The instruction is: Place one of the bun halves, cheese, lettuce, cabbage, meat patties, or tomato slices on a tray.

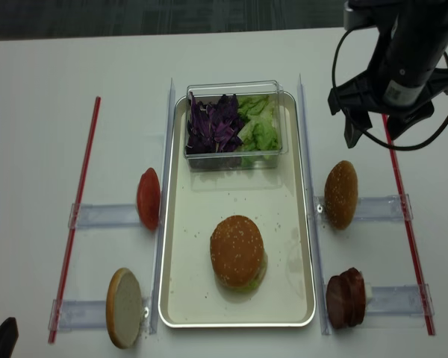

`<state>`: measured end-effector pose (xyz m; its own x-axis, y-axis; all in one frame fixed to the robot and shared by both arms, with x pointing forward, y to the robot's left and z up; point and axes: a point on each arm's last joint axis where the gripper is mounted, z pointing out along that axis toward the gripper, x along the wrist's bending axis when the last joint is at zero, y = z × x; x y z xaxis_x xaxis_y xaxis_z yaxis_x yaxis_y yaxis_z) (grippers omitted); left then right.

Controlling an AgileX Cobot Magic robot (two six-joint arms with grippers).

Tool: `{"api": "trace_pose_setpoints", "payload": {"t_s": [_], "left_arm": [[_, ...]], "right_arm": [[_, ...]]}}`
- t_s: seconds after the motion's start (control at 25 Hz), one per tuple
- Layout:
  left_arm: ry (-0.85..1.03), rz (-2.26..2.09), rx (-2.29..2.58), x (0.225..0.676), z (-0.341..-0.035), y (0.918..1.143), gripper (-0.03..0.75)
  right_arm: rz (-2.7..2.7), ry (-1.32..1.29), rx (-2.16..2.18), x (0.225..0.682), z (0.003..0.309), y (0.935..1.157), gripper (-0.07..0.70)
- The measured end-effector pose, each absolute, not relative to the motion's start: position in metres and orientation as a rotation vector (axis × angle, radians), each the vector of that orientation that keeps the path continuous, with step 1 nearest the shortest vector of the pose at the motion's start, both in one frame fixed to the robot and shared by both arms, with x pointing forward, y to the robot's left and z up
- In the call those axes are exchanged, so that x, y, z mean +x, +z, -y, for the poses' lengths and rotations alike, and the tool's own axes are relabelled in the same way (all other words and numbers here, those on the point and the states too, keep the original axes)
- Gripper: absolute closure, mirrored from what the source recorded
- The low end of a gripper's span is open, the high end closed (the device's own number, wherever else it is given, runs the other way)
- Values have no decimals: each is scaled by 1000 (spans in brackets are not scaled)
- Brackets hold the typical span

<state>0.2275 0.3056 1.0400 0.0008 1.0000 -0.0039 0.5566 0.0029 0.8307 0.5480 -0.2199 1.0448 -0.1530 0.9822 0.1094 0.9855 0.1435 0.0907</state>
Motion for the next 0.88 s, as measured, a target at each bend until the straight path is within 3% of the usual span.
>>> {"api": "trace_pose_setpoints", "payload": {"t_s": [0.52, 0.88], "left_arm": [[864, -1631, 1625, 227, -306, 1040, 275], [864, -1631, 1625, 227, -306, 1040, 275]], "right_arm": [[2281, -220, -2179, 554, 274, 1051, 113], [2271, -211, -2203, 554, 282, 1051, 118]]}}
